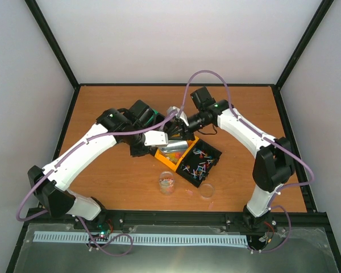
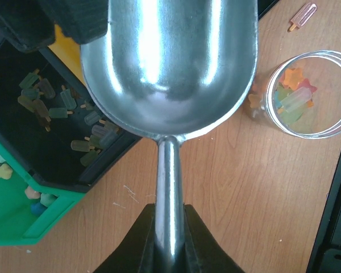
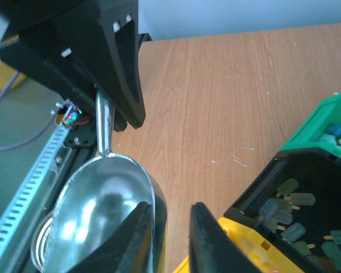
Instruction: Pack the candies
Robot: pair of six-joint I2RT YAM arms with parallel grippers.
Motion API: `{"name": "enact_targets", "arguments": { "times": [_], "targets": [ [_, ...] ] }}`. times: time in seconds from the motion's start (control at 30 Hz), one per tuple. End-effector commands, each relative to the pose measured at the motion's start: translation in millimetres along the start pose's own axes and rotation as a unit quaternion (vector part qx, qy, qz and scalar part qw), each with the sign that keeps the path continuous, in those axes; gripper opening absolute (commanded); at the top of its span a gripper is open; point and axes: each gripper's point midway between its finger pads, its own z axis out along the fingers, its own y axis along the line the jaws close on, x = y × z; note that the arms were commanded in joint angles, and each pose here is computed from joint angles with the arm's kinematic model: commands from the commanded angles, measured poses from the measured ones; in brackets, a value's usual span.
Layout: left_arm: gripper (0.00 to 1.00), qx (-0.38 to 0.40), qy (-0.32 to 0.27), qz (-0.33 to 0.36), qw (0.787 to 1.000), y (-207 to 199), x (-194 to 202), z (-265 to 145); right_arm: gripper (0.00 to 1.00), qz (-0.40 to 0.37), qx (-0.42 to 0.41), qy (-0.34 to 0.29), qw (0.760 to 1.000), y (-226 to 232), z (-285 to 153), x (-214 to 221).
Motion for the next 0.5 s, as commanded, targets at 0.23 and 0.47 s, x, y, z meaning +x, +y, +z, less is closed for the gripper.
{"name": "enact_targets", "arguments": {
  "times": [0.23,0.47],
  "targets": [
    [0.01,-0.025,-0.035,-0.018,0.999,6,-6,-13,0.13,-0.039,0.020,0.044,0.998,9,-1,12],
    [0.15,-0.037,-0.096,-0.038,0.994,2,-12,-26,0.03,-0.040,0.034,0.033,0.998,7,-4,4]
  ]
}}
